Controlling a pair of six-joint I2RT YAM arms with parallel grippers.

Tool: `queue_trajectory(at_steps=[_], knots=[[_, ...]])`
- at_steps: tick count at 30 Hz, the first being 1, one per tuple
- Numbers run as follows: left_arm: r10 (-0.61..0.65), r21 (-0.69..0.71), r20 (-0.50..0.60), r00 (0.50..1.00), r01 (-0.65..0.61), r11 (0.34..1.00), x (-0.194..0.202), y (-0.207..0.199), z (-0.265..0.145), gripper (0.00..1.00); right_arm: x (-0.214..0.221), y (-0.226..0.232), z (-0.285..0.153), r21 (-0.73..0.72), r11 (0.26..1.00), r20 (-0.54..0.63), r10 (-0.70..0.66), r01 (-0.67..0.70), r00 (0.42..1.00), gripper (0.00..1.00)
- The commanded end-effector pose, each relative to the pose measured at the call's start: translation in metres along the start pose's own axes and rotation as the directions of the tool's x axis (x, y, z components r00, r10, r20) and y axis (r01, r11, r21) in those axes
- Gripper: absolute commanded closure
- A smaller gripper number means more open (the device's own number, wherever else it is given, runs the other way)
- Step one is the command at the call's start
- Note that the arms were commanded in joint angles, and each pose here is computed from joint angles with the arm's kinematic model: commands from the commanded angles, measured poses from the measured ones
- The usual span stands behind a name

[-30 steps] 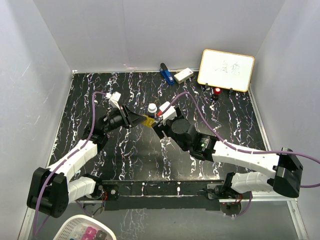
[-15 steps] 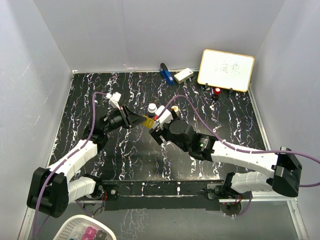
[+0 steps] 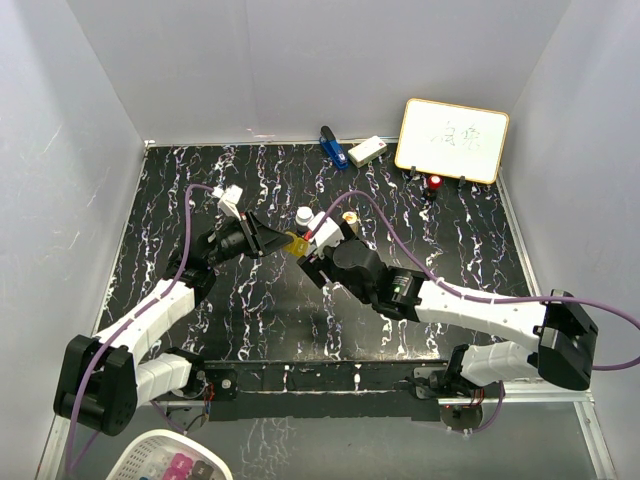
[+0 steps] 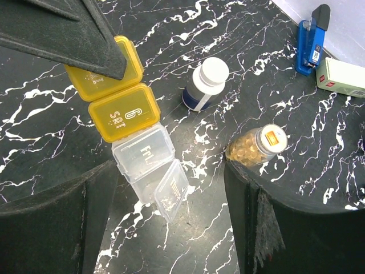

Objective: Sort the pills into containers
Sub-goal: Open the pill container at the center of the board.

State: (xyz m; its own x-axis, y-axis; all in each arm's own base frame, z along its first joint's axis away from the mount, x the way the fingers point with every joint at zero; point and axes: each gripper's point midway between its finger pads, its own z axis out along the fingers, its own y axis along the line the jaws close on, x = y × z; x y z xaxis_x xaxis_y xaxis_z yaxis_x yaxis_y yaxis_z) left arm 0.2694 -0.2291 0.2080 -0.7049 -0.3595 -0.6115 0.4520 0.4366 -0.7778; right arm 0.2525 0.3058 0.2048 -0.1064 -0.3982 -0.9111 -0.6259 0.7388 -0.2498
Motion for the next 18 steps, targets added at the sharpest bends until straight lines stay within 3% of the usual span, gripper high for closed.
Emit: queue_trajectory(at_steps=[1, 18], knots=[[0.019, 0.051, 0.001, 1.0, -0.019, 0.999, -0.004, -0.018, -0.004, 1.0, -0.032, -0.011, -0.007, 0.045, 0.998, 0.099, 0.041, -0.046, 0.994, 0.28], [0.02, 0.115, -0.034, 0.999, -0.016, 0.993, 0.002, -0.029, -0.007, 1.0, -0.04, -0.025, -0.011, 0.112, 0.991, 0.15, 0.056, -0.074, 0.987, 0.54]])
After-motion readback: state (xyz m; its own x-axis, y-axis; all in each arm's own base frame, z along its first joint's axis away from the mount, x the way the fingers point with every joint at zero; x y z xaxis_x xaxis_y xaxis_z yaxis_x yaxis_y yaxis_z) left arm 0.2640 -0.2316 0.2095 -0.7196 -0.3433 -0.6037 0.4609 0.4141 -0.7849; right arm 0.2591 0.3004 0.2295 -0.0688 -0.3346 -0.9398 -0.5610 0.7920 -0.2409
